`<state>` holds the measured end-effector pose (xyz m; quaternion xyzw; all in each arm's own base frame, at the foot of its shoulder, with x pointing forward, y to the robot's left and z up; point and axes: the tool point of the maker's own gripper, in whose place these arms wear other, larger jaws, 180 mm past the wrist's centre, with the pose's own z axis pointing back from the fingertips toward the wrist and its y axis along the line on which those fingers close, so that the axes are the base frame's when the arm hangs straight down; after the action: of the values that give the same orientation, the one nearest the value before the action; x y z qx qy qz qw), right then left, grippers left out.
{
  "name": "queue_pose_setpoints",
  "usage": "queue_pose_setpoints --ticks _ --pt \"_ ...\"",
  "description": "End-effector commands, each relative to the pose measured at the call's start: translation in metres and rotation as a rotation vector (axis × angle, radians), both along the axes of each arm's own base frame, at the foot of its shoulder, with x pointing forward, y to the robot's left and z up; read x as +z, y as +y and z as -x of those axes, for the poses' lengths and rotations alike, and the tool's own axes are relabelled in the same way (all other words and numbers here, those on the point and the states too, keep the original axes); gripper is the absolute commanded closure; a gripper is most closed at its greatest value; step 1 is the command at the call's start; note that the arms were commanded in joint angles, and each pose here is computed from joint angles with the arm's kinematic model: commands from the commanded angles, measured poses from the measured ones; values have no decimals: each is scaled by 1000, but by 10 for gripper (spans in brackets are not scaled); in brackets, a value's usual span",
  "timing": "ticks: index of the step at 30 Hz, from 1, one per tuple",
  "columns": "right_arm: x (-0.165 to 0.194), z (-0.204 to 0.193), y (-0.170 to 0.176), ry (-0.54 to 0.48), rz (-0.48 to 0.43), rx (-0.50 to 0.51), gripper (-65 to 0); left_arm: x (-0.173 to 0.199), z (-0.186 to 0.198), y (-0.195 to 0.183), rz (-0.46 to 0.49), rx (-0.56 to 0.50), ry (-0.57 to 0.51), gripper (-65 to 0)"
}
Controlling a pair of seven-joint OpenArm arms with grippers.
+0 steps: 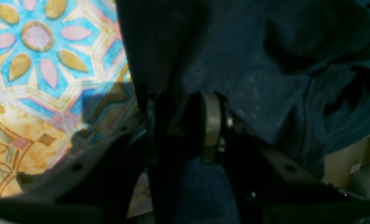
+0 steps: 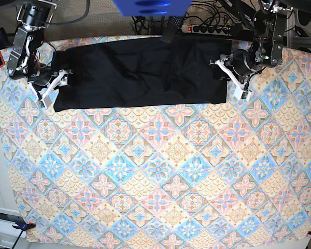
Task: Fold the T-shirt properly
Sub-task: 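Regrasp the strip ends with both grippers, holding them taut, then move the left gripper to the strip's middle and grasp it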
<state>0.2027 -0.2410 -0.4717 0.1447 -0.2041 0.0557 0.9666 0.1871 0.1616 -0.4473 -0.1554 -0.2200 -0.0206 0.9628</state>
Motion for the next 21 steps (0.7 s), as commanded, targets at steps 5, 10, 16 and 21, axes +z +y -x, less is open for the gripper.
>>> queue_pose_setpoints --ticks 5,10,16,21 --pt "-5 4 21 29 -15 83 -428 7 -7 1 2 -2 -33 -173" --pt "-19 36 33 99 -25 123 -417 7 -8 2 2 -1 -35 -172" --pt "-20 40 35 107 -28 129 -276 7 -8 2 2 -1 -35 -172" --pt "-18 32 34 91 -26 126 -41 9 -10 3 2 5 -42 -171"
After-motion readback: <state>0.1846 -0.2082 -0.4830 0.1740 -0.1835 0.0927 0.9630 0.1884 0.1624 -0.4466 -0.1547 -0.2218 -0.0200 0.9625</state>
